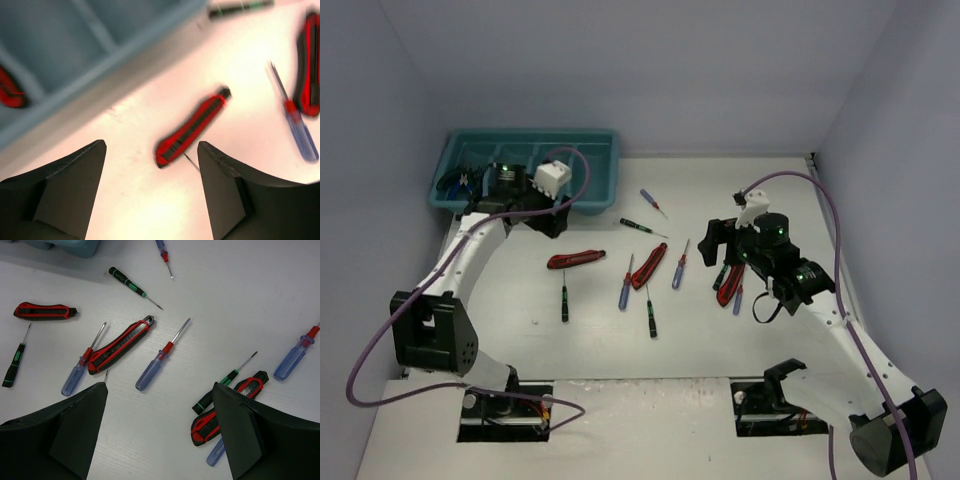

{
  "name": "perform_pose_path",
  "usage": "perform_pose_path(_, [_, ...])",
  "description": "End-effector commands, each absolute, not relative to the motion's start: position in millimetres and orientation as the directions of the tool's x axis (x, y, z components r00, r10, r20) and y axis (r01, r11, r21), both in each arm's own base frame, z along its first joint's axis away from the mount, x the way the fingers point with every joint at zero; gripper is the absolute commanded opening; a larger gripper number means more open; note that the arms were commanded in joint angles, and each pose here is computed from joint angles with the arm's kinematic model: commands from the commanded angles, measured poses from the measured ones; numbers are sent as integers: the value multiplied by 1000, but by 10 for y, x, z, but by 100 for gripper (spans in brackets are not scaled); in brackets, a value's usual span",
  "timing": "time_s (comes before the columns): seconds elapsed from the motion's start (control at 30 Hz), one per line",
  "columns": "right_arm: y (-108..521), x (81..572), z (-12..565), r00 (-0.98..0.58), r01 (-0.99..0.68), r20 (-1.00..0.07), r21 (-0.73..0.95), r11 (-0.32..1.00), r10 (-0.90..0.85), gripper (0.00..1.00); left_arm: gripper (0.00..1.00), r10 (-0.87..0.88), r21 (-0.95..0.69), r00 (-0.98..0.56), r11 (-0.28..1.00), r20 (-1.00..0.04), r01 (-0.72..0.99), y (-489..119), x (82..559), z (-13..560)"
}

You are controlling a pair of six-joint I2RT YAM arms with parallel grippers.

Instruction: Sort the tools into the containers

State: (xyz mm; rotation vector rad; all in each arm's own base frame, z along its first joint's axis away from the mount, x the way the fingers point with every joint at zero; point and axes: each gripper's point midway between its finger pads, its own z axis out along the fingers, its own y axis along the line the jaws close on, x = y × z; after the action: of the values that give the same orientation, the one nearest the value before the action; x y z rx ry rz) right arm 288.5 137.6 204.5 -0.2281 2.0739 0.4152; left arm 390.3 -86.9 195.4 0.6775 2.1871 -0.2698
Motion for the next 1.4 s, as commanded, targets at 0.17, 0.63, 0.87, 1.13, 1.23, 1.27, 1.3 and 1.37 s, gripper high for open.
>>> perform_pose_path(0.17, [1459,2881,2308,-441,-383,-897,221,897,33,84,70,590,-28,-566,678,-575,735,-1327,3653,1066])
perform_pose_path(0.63, [1457,2825,2335,-434,-387,-899,237,891,50,84,61,689,-34,-610,652,-392,758,-1364,3656,350])
perform_pose_path(0.87, [1462,2831,2325,-437,-387,-898,238,891,49,85,19,679,-2,-603,664,-418,748,-1335,3638,518])
perform_pose_path(1.13, [1457,2828,2341,-432,-387,-901,235,891,50,85,3,581,154,-476,724,-660,672,-1308,3868,1732])
perform_pose_path(1.23, [1454,2833,2362,-428,-386,-902,234,892,51,85,2,475,176,-424,799,-771,575,-1164,4028,2313])
perform_pose_path(1.27, [1454,2833,2363,-428,-386,-902,234,892,51,85,2,441,165,-429,823,-789,543,-1096,4060,2381])
perform_pose_path(1.3, [1452,2837,2369,-426,-386,-903,233,893,51,85,2,388,160,-425,863,-818,480,-957,4161,2567])
perform_pose_path(1.37, [1453,2843,2377,-424,-387,-904,231,893,50,85,2,295,139,-427,923,-855,360,-663,4332,2805])
